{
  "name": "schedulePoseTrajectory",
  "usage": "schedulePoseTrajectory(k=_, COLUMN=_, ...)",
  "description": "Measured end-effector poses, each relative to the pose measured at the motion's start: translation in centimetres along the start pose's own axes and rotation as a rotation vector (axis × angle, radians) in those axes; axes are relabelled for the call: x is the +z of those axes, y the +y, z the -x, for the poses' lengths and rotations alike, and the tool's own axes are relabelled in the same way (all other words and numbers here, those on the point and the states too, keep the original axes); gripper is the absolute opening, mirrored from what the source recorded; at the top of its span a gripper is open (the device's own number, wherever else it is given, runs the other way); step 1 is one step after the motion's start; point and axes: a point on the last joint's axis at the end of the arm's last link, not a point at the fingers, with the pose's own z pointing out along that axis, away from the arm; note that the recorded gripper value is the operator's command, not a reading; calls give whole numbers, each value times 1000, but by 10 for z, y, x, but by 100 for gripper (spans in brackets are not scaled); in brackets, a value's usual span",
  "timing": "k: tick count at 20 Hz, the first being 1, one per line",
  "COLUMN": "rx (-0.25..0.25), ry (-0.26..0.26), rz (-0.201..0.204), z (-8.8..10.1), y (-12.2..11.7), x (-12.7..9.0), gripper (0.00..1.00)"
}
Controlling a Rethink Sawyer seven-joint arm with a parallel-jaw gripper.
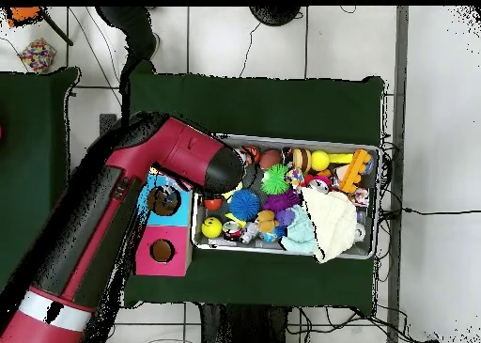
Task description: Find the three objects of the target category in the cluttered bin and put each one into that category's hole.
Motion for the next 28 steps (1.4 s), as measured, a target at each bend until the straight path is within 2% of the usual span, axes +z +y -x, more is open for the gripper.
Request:
schedulePoseTrajectory(k=11, rx=-2, ry=26, rz=39, z=-4, y=4, x=-2, gripper=0)
schedulePoseTrajectory(k=28, rx=-6, ry=29, rz=44, z=-2, y=7, x=-1, gripper=0)
